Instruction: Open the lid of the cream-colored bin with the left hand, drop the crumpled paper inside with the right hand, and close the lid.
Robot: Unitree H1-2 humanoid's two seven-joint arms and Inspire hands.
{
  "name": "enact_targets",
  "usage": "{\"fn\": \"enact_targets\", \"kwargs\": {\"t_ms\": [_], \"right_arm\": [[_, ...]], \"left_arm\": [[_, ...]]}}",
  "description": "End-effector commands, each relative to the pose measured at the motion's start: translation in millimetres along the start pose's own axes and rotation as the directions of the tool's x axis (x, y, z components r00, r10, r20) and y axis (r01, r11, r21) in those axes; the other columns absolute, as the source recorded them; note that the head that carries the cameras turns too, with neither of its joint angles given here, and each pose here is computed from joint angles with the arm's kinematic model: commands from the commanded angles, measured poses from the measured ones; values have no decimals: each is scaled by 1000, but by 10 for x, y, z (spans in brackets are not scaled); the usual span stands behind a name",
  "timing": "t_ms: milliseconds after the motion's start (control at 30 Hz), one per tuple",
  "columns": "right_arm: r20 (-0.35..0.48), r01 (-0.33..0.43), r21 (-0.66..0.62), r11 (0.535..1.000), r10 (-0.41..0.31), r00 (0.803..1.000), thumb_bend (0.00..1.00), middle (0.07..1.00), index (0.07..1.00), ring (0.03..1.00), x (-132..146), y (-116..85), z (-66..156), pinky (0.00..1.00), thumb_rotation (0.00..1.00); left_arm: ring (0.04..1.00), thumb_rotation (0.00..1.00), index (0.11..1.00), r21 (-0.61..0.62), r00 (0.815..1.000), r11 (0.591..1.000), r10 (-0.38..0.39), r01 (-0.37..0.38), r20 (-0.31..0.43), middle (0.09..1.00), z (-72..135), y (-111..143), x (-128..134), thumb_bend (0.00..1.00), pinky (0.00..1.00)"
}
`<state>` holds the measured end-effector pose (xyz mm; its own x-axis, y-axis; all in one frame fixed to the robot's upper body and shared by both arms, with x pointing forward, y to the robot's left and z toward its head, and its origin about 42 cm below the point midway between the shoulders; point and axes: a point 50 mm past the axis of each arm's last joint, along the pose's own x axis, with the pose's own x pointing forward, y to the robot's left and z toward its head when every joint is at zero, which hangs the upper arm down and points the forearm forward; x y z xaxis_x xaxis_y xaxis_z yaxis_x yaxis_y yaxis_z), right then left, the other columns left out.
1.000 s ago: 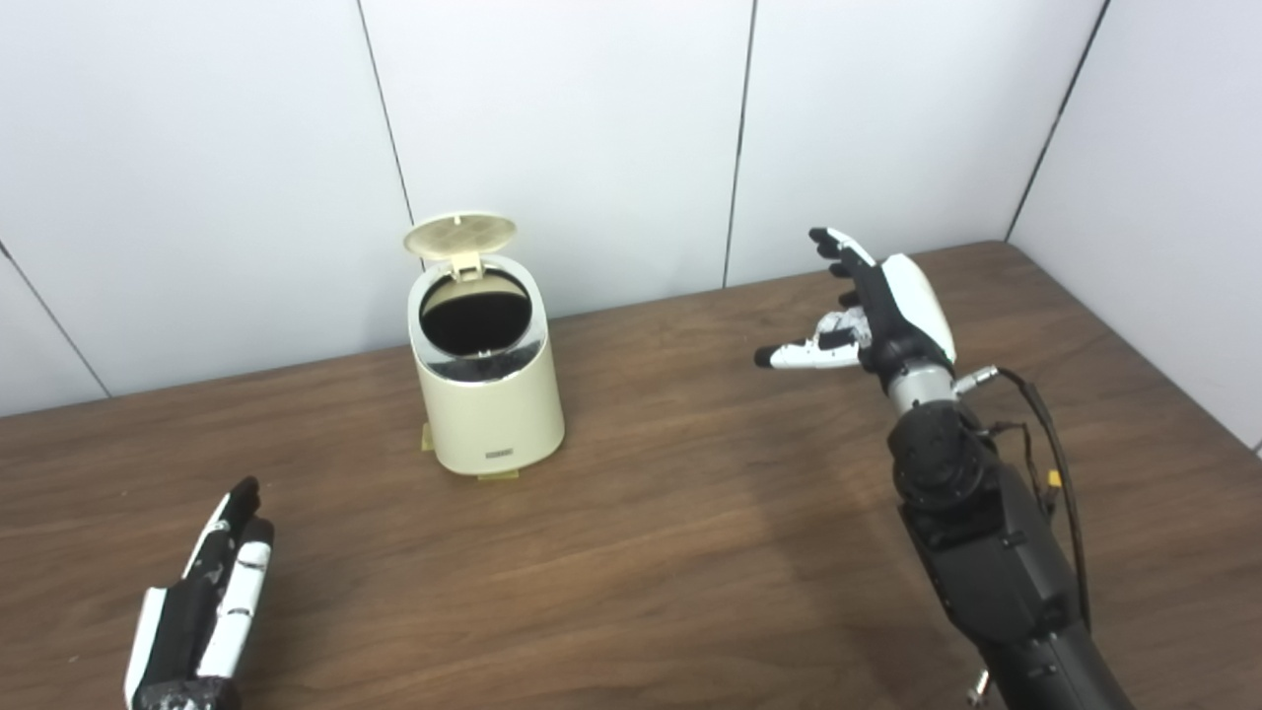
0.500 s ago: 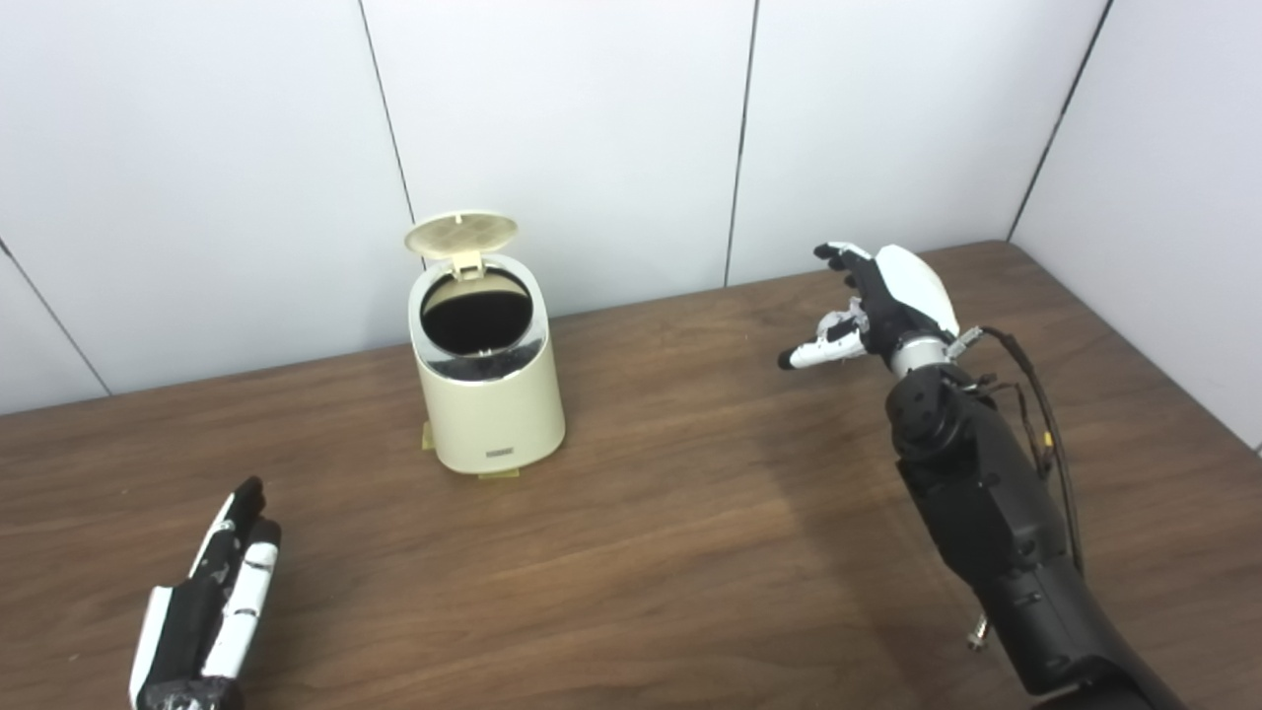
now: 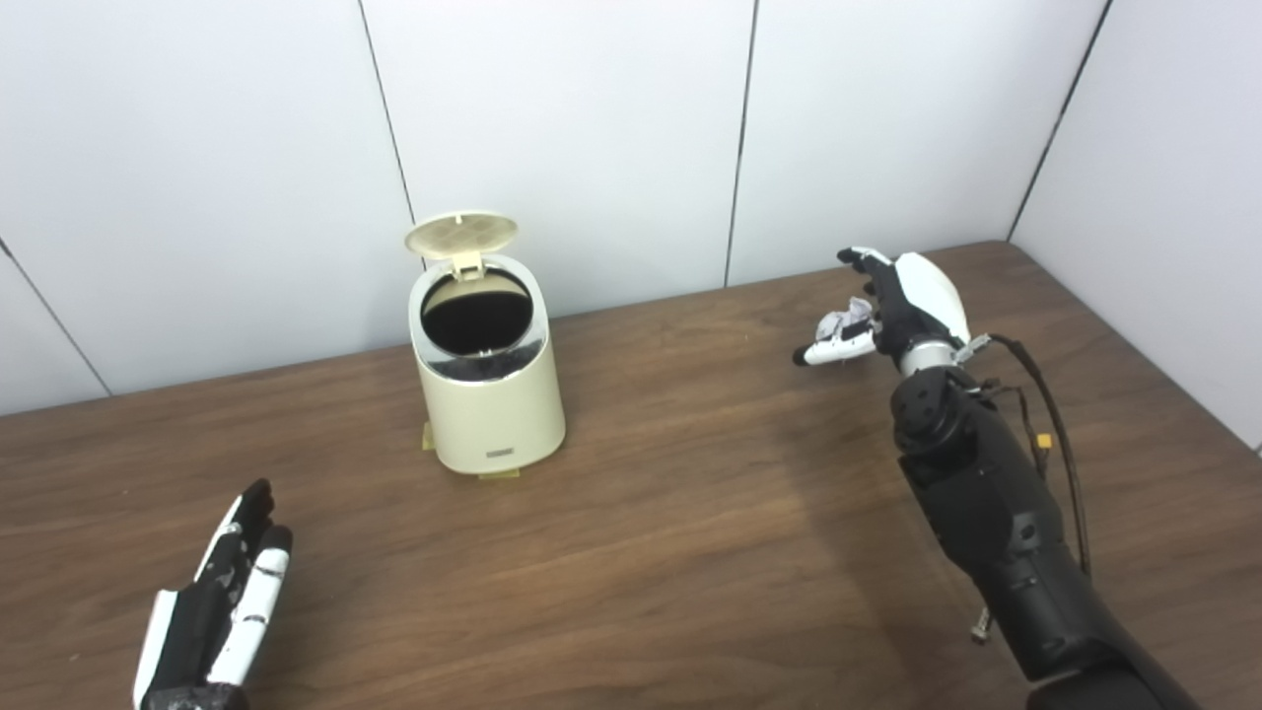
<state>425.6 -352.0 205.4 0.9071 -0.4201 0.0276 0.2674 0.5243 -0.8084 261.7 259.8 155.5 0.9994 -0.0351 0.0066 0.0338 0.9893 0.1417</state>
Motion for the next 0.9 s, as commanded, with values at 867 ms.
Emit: {"fn": "enact_targets", "kwargs": {"t_ms": [867], "right_arm": [[-15,50,30,998,-50,999,941,750,733,709,141,-90,-128,638,63]], "left_arm": [[1000,741,972,-14,995,1000,5,-4,101,977,257,38,13,417,1000]]}}
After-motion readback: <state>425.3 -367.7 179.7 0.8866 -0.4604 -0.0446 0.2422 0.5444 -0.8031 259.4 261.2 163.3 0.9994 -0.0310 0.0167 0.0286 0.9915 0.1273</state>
